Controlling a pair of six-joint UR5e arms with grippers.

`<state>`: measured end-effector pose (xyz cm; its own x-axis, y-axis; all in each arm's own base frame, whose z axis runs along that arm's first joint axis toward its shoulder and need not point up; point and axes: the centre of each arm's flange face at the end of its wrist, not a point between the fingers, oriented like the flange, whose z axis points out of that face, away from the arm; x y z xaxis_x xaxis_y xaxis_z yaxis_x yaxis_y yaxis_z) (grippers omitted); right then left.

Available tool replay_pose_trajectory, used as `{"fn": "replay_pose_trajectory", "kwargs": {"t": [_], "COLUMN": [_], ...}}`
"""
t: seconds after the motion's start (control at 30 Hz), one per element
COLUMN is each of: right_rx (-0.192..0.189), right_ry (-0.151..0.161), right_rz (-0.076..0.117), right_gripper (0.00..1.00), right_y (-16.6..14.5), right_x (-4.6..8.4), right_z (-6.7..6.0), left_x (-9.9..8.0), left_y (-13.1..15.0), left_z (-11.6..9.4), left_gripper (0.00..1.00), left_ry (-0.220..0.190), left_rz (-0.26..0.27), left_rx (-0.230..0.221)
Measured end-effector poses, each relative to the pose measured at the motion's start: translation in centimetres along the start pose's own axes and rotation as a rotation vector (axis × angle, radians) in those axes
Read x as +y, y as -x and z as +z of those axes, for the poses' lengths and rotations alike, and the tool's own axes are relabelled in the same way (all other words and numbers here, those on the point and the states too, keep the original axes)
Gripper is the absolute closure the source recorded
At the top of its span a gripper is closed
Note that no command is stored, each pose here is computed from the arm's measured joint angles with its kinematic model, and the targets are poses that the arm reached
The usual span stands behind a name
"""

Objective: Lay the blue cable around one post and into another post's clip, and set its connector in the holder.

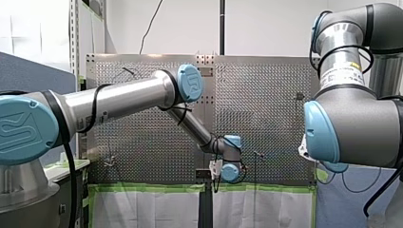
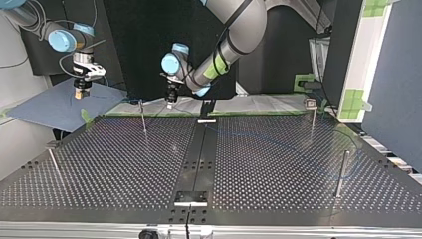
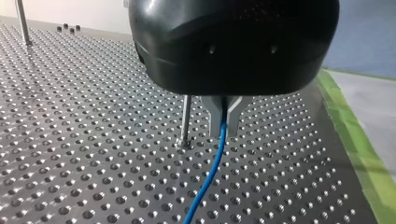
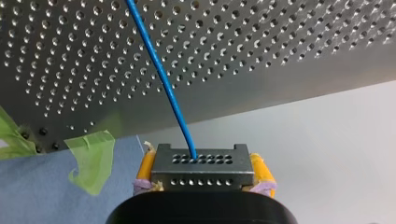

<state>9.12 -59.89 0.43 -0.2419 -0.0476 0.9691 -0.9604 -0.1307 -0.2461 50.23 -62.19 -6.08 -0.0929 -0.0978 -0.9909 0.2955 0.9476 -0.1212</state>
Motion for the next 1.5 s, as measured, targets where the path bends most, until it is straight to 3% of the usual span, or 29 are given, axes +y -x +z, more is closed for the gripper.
{"fn": "replay_pose_trajectory", "kwargs": {"t": [0.9, 1.2, 1.5], "right_rx": [0.008, -0.034, -0.039], "right_ry": [-0.014, -0.022, -0.021], "right_rz": [-0.002, 0.001, 0.001], "right_gripper": [1.00, 1.00, 1.00], "right_y": [0.5, 2.5, 2.5], "right_x": [-0.4, -0.2, -0.2], "right_z": [0.2, 0.5, 0.7], "left_x": [0.9, 0.8, 1.0], "left_y": [0.0, 0.7, 0.7], "left_z": [0.5, 1.1, 1.3], "left_gripper": [1.00, 1.00, 1.00], "left_ry": [0.002, 0.002, 0.002], "left_rz": [0.003, -0.005, -0.007], "left_rx": [0.005, 0.001, 0.001]}}
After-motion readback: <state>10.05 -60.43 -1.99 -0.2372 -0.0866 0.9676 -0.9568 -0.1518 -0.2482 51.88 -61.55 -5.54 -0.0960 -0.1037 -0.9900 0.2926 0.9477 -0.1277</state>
